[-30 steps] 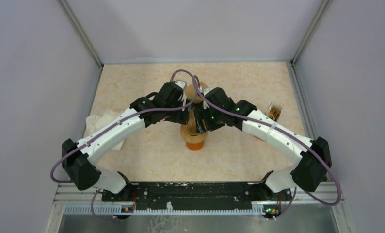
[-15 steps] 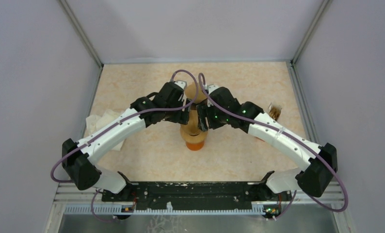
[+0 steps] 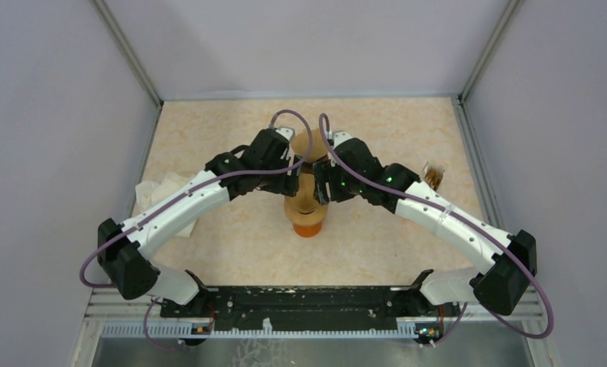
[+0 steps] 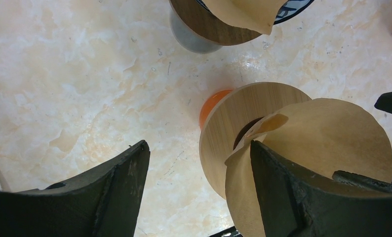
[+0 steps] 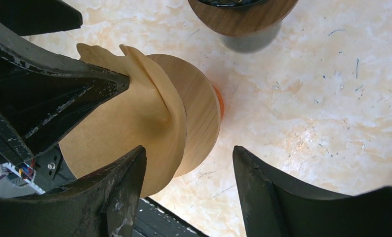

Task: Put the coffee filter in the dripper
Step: Place the coffee filter in the coffee dripper, then reset both arms

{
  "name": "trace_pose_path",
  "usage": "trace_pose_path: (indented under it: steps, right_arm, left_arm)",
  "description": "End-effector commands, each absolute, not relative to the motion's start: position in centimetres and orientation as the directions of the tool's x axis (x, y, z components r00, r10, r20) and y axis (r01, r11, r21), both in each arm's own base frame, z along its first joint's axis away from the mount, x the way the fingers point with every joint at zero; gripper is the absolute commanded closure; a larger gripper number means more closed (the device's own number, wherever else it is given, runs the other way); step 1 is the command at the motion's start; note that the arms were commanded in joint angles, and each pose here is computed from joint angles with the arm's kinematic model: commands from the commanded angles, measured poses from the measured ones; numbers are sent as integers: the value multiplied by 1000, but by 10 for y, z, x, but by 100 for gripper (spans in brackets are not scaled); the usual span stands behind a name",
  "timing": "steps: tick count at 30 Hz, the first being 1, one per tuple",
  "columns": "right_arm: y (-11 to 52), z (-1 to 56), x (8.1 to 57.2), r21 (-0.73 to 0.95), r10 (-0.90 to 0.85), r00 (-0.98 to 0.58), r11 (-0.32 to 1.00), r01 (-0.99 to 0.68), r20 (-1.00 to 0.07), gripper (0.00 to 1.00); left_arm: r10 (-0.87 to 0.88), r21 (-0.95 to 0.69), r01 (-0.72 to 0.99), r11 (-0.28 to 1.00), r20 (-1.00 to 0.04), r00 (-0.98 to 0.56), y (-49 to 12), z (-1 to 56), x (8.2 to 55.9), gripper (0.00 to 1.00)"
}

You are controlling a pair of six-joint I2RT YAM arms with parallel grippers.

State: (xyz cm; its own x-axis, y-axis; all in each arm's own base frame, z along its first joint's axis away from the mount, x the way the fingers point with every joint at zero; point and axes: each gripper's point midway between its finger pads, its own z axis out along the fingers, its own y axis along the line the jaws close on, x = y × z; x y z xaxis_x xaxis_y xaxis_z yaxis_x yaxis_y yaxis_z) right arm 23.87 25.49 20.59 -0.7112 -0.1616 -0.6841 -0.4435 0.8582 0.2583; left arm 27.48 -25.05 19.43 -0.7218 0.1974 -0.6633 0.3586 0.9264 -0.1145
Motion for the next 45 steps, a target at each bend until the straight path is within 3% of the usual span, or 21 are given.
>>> trace_pose_path:
  steps: [1, 20, 31, 45]
  right_arm:
    - [258, 228, 246, 294, -93, -668, 847, -442, -738, 35]
    - [261, 234, 247, 305, -86, -659, 836, -456, -747, 34]
    - [254, 253, 252, 297, -55, -617, 840, -454, -785, 33]
    - [171, 291, 275, 254, 100, -473, 927, -275, -875, 22]
  left_arm:
    - [192, -135, 380, 915, -684, -704, -251, 208, 273, 20]
    - [187, -170, 408, 897, -691, -698, -255, 216, 267, 17]
    - [142, -225, 434, 873, -733, -666, -258, 238, 268, 11]
    - [-52, -282, 321, 904, -818, -573, -192, 279, 287, 2]
